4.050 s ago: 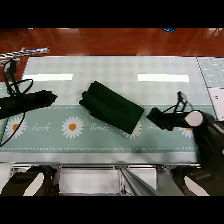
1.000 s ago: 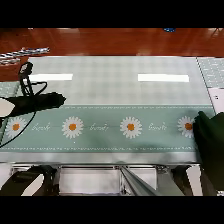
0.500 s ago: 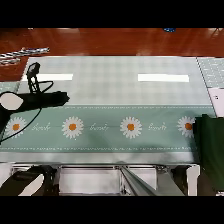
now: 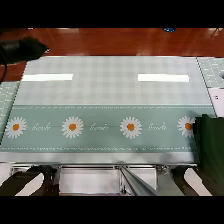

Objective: Fold the shirts.

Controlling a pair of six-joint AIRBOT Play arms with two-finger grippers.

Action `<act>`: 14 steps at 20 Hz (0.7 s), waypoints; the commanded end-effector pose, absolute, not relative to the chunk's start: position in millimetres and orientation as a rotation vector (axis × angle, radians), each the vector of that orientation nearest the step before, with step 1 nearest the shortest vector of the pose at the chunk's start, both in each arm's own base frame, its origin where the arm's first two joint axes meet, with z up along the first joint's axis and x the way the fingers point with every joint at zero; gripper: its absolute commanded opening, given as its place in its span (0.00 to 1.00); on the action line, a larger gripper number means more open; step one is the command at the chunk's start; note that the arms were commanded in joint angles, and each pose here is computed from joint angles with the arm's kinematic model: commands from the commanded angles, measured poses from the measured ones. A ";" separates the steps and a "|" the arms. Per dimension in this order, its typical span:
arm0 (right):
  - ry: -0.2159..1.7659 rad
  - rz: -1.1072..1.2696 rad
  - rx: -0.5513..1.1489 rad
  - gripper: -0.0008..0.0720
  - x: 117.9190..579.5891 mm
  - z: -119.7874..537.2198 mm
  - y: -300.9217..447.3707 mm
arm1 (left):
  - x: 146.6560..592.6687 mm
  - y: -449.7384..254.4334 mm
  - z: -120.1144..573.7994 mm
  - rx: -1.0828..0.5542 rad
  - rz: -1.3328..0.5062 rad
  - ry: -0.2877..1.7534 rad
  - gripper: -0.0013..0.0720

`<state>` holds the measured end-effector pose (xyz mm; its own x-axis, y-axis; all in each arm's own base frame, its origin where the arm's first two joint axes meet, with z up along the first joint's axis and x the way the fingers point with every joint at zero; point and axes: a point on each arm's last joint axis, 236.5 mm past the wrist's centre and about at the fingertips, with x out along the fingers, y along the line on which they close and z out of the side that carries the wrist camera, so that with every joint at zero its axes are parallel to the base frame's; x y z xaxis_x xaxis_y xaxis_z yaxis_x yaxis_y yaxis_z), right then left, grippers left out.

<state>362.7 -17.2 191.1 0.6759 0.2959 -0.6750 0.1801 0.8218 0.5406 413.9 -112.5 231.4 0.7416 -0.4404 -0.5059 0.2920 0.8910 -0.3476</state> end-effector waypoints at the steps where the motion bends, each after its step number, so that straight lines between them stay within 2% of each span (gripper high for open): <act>1: 0.926 0.321 0.198 0.04 407.9 159.1 122.5 | 387.0 -147.9 205.4 -0.151 -0.519 0.798 0.05; 3: 1.107 0.176 -0.004 0.04 411.2 83.8 129.0 | 398.4 -135.3 132.4 -0.101 -0.390 0.918 0.05; 4: 1.201 0.103 -0.051 0.04 409.8 49.7 122.0 | 401.5 -118.6 91.7 -0.106 -0.298 1.016 0.05; 6: 1.399 0.046 -0.039 0.04 391.7 -0.6 117.4 | 394.5 -105.1 48.2 -0.136 -0.243 1.173 0.05; 8: 1.491 0.028 -0.063 0.04 379.6 -18.6 111.4 | 395.9 -98.4 37.3 -0.142 -0.226 1.203 0.05; 14: 1.487 0.016 -0.077 0.04 377.9 -13.5 106.6 | 394.5 -96.5 36.5 -0.146 -0.222 1.211 0.05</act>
<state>382.6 110.9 -9.0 0.1110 -0.0023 -0.9938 -0.0588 0.9982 -0.0089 397.3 -99.5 42.8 0.3550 -0.2590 -0.8983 0.1042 0.9658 -0.2373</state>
